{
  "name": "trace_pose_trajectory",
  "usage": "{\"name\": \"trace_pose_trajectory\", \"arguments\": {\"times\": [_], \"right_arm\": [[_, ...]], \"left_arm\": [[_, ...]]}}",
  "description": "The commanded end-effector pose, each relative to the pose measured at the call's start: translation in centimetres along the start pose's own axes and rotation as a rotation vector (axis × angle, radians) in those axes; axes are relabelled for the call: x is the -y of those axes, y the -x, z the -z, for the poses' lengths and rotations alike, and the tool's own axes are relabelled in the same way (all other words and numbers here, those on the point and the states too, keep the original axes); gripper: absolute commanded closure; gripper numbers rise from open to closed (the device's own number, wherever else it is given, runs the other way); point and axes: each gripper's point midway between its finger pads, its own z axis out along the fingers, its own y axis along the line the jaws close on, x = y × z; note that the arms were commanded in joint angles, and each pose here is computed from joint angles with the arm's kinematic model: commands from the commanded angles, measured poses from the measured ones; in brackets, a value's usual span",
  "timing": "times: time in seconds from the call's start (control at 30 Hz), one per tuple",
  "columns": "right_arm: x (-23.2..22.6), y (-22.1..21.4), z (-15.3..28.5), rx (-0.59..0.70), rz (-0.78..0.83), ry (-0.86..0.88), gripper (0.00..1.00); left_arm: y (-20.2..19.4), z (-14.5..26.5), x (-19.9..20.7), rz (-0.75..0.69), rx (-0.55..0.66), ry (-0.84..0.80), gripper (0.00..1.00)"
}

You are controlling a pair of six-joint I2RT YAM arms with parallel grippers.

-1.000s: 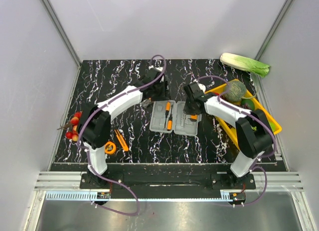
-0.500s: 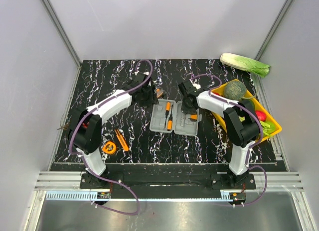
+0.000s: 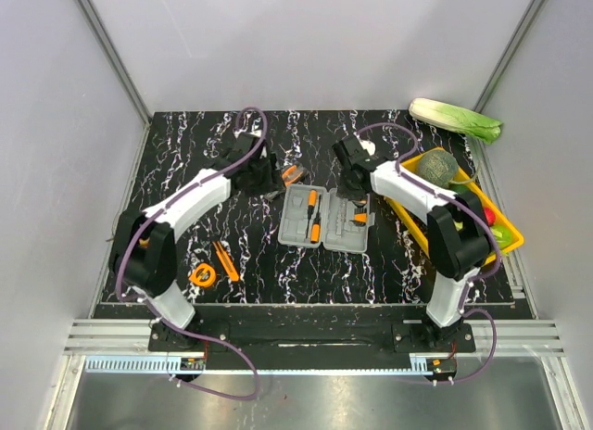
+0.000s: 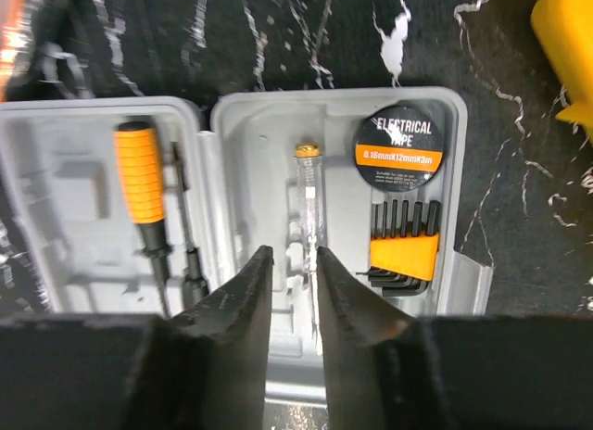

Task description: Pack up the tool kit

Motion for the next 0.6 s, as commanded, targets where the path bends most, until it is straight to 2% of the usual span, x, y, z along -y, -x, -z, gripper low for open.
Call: {"name": "trace_pose_trajectory", "arguments": {"times": [0.0,0.13,0.2,0.43,0.57], "right_arm": [[-1.8,4.4,5.6,0.132,-0.01,0.117,0.65],[-3.6,3.6,6.5,0.103,0.067,0.247,0.55],[-4.3,2.9,6.6,0.088,0.094,0.287,0.54],[-2.3,-1.3,3.5,-0.046,0.024,0.191,0.74],[-1.1,-3.7,2.2,-0.115,-0.002,0.137,0.88]], "left_arm": [[0.9,3.8,-2.5,0.018,0.064,0.029,0.33],[-1.0,5.8,-6.7,0.055,0.061,0.116,0.25],[-1.9,6.7,-8.5,0.076,0.062,0.158,0.23],[-5.0,8.4,-13.0,0.165,0.049,0.249,0.21],[-6.2,8.6,-14.3,0.208,0.033,0.266,0.2]]}}
